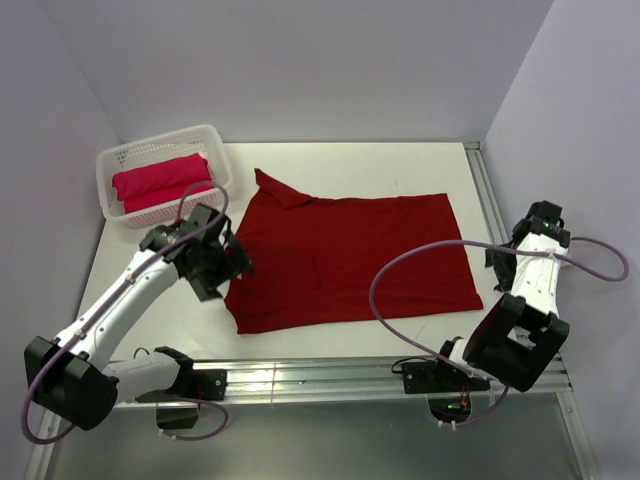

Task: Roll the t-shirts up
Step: Fold the tshirt

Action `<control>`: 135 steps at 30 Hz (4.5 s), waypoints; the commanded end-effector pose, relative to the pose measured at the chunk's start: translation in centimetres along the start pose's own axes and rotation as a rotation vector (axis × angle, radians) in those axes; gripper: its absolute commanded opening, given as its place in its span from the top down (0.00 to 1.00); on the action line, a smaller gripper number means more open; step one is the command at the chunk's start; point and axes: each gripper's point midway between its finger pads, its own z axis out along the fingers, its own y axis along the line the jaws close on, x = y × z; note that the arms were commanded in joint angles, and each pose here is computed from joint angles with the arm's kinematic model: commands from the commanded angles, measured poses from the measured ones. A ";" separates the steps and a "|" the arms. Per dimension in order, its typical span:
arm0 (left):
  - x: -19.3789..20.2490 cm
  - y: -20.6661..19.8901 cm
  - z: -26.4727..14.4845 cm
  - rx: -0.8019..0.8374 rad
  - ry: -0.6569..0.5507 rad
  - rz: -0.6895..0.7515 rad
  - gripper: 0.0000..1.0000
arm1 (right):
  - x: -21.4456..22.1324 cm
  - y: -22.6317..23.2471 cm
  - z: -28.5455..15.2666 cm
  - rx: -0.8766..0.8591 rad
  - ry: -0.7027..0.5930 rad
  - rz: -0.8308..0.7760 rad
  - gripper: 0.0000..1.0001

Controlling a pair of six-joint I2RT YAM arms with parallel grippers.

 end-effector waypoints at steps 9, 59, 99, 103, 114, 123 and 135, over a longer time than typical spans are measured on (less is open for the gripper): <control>-13.3 -14.0 -3.4 0.204 -0.238 0.047 0.09 | -1.1 11.3 -6.5 -0.347 0.012 0.051 0.39; -28.2 -23.6 17.5 0.273 -0.319 0.104 0.19 | 0.8 32.4 10.3 -0.309 0.180 0.010 0.53; -31.9 -24.4 18.9 0.281 -0.433 0.039 0.99 | 1.9 32.3 11.7 -0.300 0.214 -0.029 1.00; -32.0 -25.1 18.3 0.313 -0.437 0.038 1.00 | 2.1 32.4 11.8 -0.304 0.220 -0.031 1.00; -32.3 -25.8 13.5 0.334 -0.457 -0.005 1.00 | 1.7 33.5 10.4 -0.359 0.222 -0.028 1.00; -30.9 -25.4 11.2 0.340 -0.408 -0.049 1.00 | 1.9 33.2 10.1 -0.362 0.230 -0.038 1.00; -28.1 -25.1 9.8 0.302 -0.394 0.027 1.00 | 2.1 32.9 9.6 -0.372 0.237 -0.048 1.00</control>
